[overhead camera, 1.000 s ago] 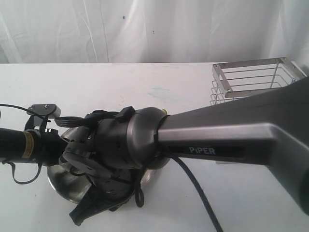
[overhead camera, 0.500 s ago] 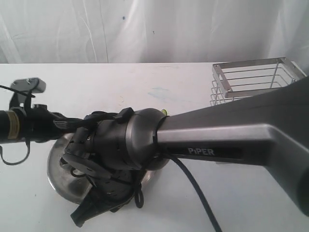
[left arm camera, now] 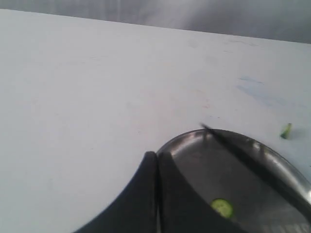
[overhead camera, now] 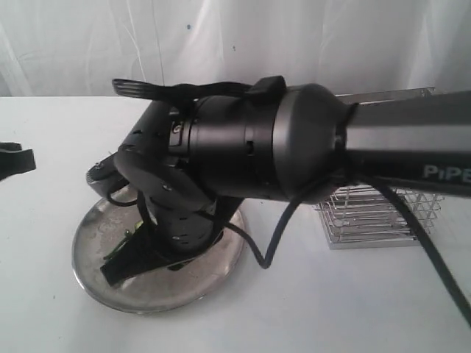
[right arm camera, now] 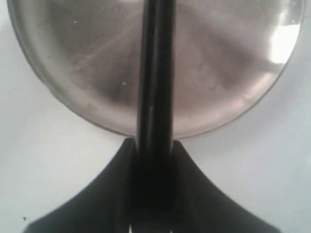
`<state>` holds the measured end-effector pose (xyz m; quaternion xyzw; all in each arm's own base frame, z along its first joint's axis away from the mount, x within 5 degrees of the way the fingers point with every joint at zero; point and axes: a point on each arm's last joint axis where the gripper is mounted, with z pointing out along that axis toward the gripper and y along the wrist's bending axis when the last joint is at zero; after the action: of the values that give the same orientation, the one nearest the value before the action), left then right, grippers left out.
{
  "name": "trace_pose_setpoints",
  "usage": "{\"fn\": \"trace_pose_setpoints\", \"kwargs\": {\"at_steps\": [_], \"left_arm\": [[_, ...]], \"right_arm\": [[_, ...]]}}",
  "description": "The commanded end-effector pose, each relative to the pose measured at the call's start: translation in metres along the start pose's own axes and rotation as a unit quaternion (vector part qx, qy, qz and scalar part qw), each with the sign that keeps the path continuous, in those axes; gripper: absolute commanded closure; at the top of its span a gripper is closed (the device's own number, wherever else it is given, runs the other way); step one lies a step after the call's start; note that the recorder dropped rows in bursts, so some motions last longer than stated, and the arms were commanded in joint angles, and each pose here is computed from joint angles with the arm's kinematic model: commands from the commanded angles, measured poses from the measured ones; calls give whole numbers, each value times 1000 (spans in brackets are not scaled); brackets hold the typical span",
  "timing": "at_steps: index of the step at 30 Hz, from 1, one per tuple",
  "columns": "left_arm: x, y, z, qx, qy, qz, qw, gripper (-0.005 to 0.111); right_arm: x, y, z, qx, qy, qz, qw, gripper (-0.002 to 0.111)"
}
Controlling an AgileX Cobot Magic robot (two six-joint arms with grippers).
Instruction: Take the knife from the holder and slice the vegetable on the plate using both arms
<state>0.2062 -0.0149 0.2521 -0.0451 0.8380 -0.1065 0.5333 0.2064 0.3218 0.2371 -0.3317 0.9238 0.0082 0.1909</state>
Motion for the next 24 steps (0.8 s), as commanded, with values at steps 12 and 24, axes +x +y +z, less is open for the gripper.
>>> {"fn": "trace_pose_setpoints", "kwargs": {"at_steps": [12,24], "left_arm": [[16,3,-11,-5,4,-21,1000,107],[12,5,-20,-22,-10,12,1000,107]], "right_arm": [[-15,-47,56,-14,19,25,999,93],[-15,-62,21,32,3,4,999,82]]}}
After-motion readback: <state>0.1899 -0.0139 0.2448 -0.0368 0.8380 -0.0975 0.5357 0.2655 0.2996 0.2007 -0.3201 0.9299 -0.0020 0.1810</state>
